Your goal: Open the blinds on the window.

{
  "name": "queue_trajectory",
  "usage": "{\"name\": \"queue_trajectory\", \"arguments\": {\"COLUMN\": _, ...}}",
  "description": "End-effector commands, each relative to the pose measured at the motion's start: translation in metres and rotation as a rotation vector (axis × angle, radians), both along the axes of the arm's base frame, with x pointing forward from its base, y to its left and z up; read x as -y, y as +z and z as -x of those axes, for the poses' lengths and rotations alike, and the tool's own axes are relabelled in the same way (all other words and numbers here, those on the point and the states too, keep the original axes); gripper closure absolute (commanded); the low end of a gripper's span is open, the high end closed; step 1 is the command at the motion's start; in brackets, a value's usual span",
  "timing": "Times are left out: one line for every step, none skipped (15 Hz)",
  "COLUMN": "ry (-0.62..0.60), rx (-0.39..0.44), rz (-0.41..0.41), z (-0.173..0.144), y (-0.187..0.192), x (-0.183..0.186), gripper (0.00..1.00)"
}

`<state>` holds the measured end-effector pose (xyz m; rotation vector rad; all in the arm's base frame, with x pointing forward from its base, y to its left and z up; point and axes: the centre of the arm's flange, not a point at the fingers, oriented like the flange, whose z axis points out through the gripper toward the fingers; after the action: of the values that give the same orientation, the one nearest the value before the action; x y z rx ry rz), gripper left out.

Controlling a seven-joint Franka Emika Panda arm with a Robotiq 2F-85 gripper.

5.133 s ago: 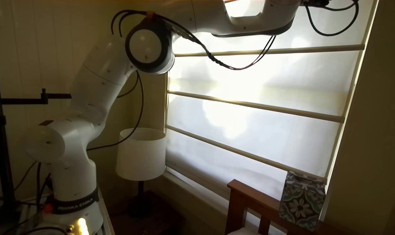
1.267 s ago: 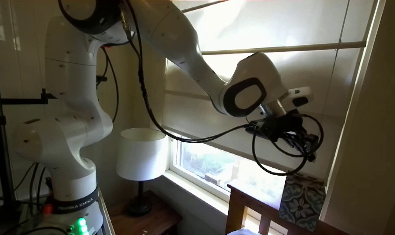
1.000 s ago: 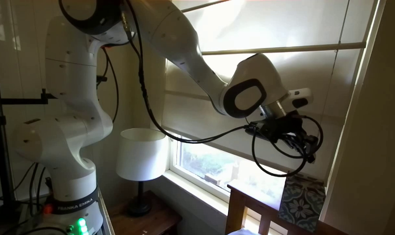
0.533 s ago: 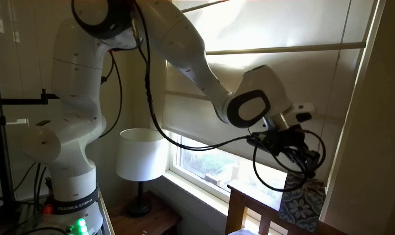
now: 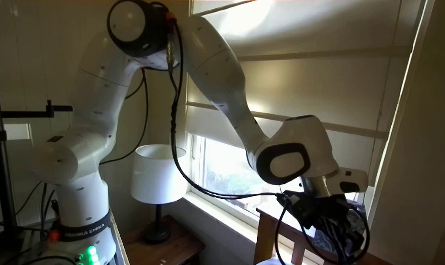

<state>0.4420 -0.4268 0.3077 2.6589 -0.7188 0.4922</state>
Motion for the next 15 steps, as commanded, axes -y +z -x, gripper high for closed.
{"name": "queue_trajectory", "arguments": {"ry": -0.04, "rx": -0.141, "rz": -0.091, "z": 0.008, "y": -0.086, "x": 0.002, "gripper": 0.97}}
{"name": "queue_trajectory", "arguments": {"ry": -0.034, "rx": -0.162, "rz": -0.102, "z": 0.007, "y": -0.1, "x": -0.001, "gripper": 0.97}}
{"name": "queue_trajectory", "arguments": {"ry": -0.025, "rx": -0.183, "rz": -0.115, "z": 0.008, "y": -0.113, "x": -0.004, "gripper": 0.97}}
{"name": "queue_trajectory", "arguments": {"ry": -0.018, "rx": -0.206, "rz": -0.128, "z": 0.007, "y": -0.127, "x": -0.007, "gripper": 0.97}}
{"name": "queue_trajectory", "arguments": {"ry": -0.013, "rx": -0.228, "rz": -0.139, "z": 0.007, "y": -0.141, "x": -0.01, "gripper": 0.97}}
{"name": "queue_trajectory", "arguments": {"ry": -0.015, "rx": -0.251, "rz": -0.149, "z": 0.008, "y": -0.154, "x": -0.013, "gripper": 0.97}}
{"name": "queue_trajectory", "arguments": {"ry": -0.019, "rx": -0.273, "rz": -0.16, "z": 0.008, "y": -0.167, "x": -0.014, "gripper": 0.97}}
{"name": "queue_trajectory", "arguments": {"ry": -0.031, "rx": -0.295, "rz": -0.168, "z": 0.01, "y": -0.18, "x": -0.013, "gripper": 0.97}}
{"name": "queue_trajectory", "arguments": {"ry": -0.047, "rx": -0.312, "rz": -0.177, "z": 0.012, "y": -0.193, "x": -0.01, "gripper": 0.97}}
{"name": "queue_trajectory", "arguments": {"ry": -0.071, "rx": -0.324, "rz": -0.187, "z": 0.017, "y": -0.197, "x": -0.003, "gripper": 0.63}}
{"name": "queue_trajectory", "arguments": {"ry": -0.099, "rx": -0.335, "rz": -0.197, "z": 0.02, "y": -0.194, "x": 0.002, "gripper": 0.62}}
{"name": "queue_trajectory", "arguments": {"ry": -0.141, "rx": -0.361, "rz": -0.229, "z": 0.033, "y": -0.189, "x": 0.008, "gripper": 0.57}}
{"name": "queue_trajectory", "arguments": {"ry": -0.189, "rx": -0.378, "rz": -0.254, "z": 0.044, "y": -0.186, "x": 0.014, "gripper": 0.49}}
{"name": "queue_trajectory", "arguments": {"ry": -0.237, "rx": -0.35, "rz": -0.263, "z": 0.049, "y": -0.169, "x": 0.02, "gripper": 0.44}}
{"name": "queue_trajectory", "arguments": {"ry": -0.28, "rx": -0.333, "rz": -0.278, "z": 0.051, "y": -0.155, "x": 0.024, "gripper": 0.38}}
